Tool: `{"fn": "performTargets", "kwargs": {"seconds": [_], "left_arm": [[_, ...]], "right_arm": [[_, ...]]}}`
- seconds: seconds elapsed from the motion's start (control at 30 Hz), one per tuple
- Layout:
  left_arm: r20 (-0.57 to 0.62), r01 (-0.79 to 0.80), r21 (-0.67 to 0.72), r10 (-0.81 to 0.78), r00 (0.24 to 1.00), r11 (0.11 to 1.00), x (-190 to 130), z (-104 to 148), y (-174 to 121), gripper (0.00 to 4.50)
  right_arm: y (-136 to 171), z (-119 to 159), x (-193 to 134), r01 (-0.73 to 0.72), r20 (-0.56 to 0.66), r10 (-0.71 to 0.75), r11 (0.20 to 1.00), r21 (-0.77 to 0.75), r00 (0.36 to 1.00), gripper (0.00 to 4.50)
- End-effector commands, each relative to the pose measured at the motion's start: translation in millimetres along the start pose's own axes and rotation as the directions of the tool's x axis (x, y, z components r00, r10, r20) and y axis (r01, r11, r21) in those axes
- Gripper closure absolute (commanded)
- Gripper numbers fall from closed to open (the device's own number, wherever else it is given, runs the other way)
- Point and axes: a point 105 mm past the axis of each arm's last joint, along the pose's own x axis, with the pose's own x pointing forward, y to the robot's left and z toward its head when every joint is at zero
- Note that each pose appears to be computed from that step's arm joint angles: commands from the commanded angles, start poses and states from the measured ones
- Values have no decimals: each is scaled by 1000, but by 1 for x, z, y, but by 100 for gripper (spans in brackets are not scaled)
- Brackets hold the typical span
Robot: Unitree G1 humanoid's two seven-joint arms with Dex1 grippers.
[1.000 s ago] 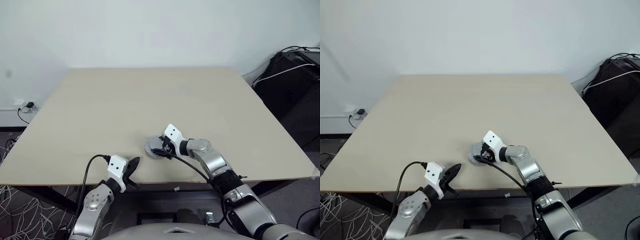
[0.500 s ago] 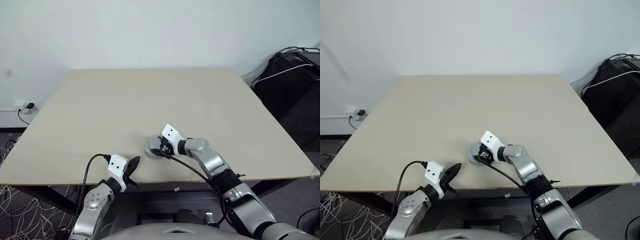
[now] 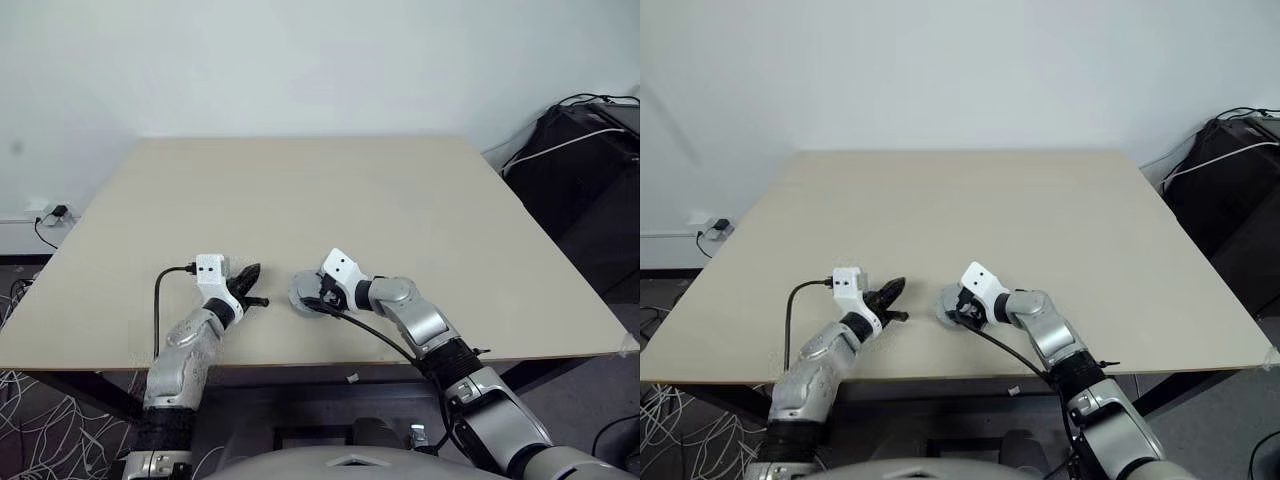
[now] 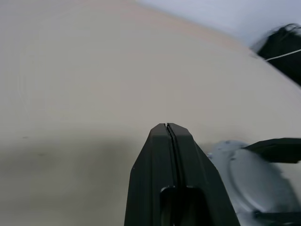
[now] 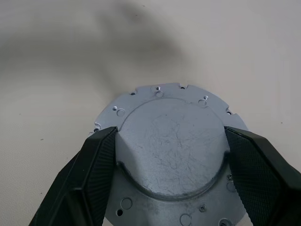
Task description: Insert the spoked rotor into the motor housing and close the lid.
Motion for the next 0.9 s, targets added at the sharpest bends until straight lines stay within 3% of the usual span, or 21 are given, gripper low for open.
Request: {"fn": "performTargets", "kwargs": {"seconds": [0.03, 0.23, 0.47, 0.9], "left_arm": [[-51, 122, -104, -128, 990, 987, 7, 3, -14, 450], [-176, 131, -169, -161, 971, 977, 17, -7, -11, 450], [-227, 156, -201, -201, 953, 967, 21, -9, -12, 450], [-384, 152, -169, -207, 900, 974, 30, -29, -18, 450]], "right_arm": [[-8, -19, -5, 57, -76, -55, 998, 22, 996, 126], [-5, -17, -4, 56, -67, -54, 998, 25, 996, 126], [-3, -16, -5, 59, -59, -57, 998, 28, 997, 126], [-1, -9, -6, 59, -35, -58, 998, 22, 998, 126]]}}
